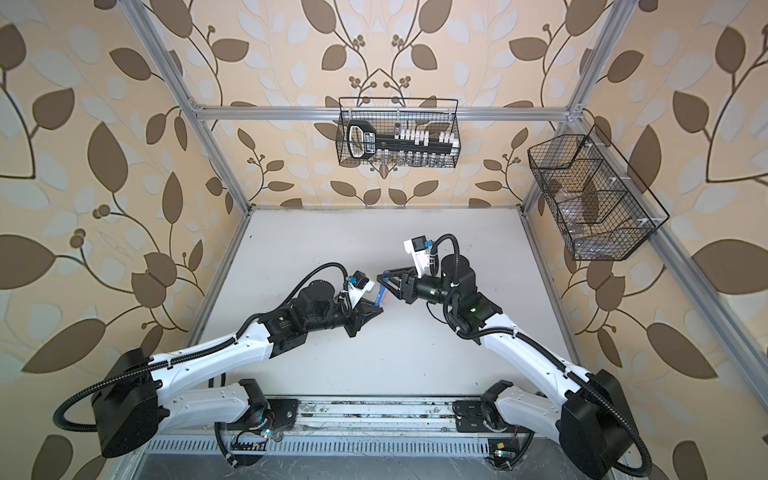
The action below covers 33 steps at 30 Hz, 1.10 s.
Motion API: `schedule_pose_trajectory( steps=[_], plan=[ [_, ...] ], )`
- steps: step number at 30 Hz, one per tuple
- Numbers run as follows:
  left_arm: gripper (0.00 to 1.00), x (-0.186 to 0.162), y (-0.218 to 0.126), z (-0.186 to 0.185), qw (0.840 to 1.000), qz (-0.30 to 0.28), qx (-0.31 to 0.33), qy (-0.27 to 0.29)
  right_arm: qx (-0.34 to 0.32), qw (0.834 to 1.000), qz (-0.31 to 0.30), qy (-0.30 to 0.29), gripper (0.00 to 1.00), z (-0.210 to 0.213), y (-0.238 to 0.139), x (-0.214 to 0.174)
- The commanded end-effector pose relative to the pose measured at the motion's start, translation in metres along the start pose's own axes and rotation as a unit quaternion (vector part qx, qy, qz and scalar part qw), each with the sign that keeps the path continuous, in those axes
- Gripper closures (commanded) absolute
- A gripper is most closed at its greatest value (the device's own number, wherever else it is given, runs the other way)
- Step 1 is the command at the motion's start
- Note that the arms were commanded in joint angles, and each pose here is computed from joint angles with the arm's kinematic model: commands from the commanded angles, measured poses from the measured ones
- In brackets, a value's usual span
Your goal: Insert the pens into the pen caps
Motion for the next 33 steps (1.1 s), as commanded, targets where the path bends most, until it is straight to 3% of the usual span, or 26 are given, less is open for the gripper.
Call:
schedule_pose_trajectory(
  steps=[1,6,10,18,27,33],
  plan=[
    [1.0,0.034,-0.008,-0.005,0.999,-0.042,-0.003,0.018,0.019,1.0,0.005,-0.006,0.71,0.008,0.003,-0.003],
    [1.0,0.044,-0.01,-0.001,0.998,-0.051,0.013,0.016,0.019,1.0,0.015,-0.005,0.92,0.007,0.003,-0.01],
    [1.0,0.063,-0.016,0.005,0.996,-0.084,0.034,0.017,0.011,1.0,0.023,-0.004,0.99,0.002,0.003,-0.015],
    [1.0,0.116,-0.026,0.013,0.983,-0.164,0.071,0.051,0.006,0.999,0.042,-0.004,1.0,0.003,0.003,-0.02],
    [1.0,0.204,-0.068,0.025,0.947,-0.294,0.091,0.092,0.004,0.998,0.065,0.001,1.0,0.0,0.012,-0.037],
    [1.0,0.241,-0.101,0.036,0.927,-0.344,0.101,0.107,0.006,0.996,0.089,0.005,1.0,0.0,0.016,-0.053]
  ],
)
Point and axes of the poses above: each gripper's point midway between its finger pads, its own y axis out along the fingers, its own z axis along the line the jaws close on, x = y × z, the point moved 1 cm from there along -y, back along the fingers, and after that the axes turned 9 degrees about y, right-handed, at the moved point
